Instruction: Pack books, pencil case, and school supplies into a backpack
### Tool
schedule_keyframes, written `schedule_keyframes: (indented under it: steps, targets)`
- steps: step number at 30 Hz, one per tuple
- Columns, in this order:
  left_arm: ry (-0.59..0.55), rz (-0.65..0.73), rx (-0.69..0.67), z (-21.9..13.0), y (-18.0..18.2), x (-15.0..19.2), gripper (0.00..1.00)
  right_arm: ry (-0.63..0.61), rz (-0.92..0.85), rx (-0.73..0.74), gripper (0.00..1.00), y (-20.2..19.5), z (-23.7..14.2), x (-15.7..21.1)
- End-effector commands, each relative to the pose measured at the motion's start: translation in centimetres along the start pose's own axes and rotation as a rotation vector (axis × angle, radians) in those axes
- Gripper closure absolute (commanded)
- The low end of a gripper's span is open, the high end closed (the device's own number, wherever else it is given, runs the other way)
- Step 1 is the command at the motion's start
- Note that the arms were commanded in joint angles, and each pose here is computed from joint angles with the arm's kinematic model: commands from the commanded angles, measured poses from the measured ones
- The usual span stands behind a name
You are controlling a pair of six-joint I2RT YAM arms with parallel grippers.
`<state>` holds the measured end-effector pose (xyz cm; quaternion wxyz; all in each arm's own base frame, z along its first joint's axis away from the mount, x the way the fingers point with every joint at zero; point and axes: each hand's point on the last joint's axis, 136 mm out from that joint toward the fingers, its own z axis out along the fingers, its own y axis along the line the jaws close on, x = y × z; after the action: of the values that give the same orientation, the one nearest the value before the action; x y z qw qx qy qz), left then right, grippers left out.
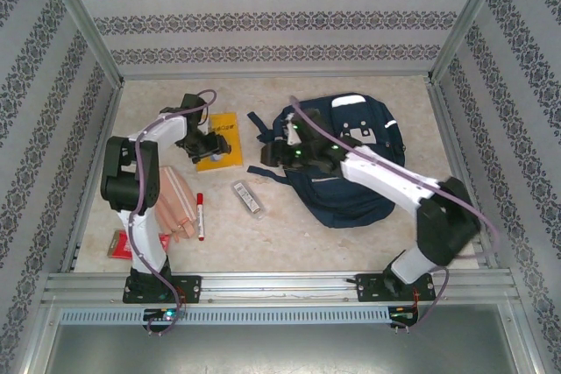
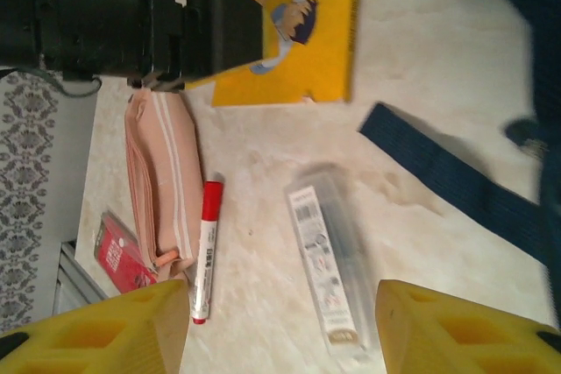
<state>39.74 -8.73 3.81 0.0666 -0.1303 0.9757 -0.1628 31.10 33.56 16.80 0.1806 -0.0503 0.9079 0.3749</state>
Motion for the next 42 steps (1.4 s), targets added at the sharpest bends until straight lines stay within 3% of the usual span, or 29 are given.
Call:
schedule_keyframes:
  steps: [1,6,10,13,16,20,24,28,32,37,42]
  targets:
    - [0.109,-0.034,-0.041,0.4,1.6,4.0,0.38,0.02,-0.056,-0.064,0.42,2.2,3.5,-1.3]
    - [0.126,-0.058,-0.116,0.1,3.2,4.5,0.39,0.062,-0.062,-0.018,0.42,1.1,9.3,-2.9]
    - [0.081,-0.15,-0.02,-1.5,2.1,2.9,0.4,0.079,-0.048,0.028,0.47,-0.9,13.0,-3.2]
    - [0.021,-0.188,0.02,-3.5,1.7,1.1,0.4,0.084,-0.027,0.067,0.49,-2.6,15.2,-3.1]
    - [-0.046,-0.214,-0.025,-5.1,2.6,-0.2,0.4,0.095,-0.018,0.081,0.48,-3.5,16.9,-3.3]
    - [-0.064,-0.281,-0.074,-4.7,4.7,-0.5,0.41,0.134,-0.022,0.069,0.48,-3.7,18.5,-3.2]
    - [0.019,-0.291,-0.067,-1.1,5.4,0.3,0.43,0.184,0.0,0.025,0.48,-3.2,19.6,-2.4]
    - [0.103,-0.294,-0.09,1.9,6.5,1.3,0.55,0.224,0.022,-0.057,0.48,-1.9,20.0,-1.9]
    - [0.112,-0.296,-0.1,2.4,6.8,1.4,0.66,0.235,0.059,-0.177,0.45,0.3,19.3,-2.5]
    - [0.127,-0.291,-0.1,2.5,6.8,1.6,0.68,0.222,0.141,-0.353,0.43,2.5,17.8,-3.9]
    - [0.134,-0.289,-0.108,2.8,7.1,2.0,0.68,0.213,0.099,-0.463,0.42,4.3,16.8,-4.5]
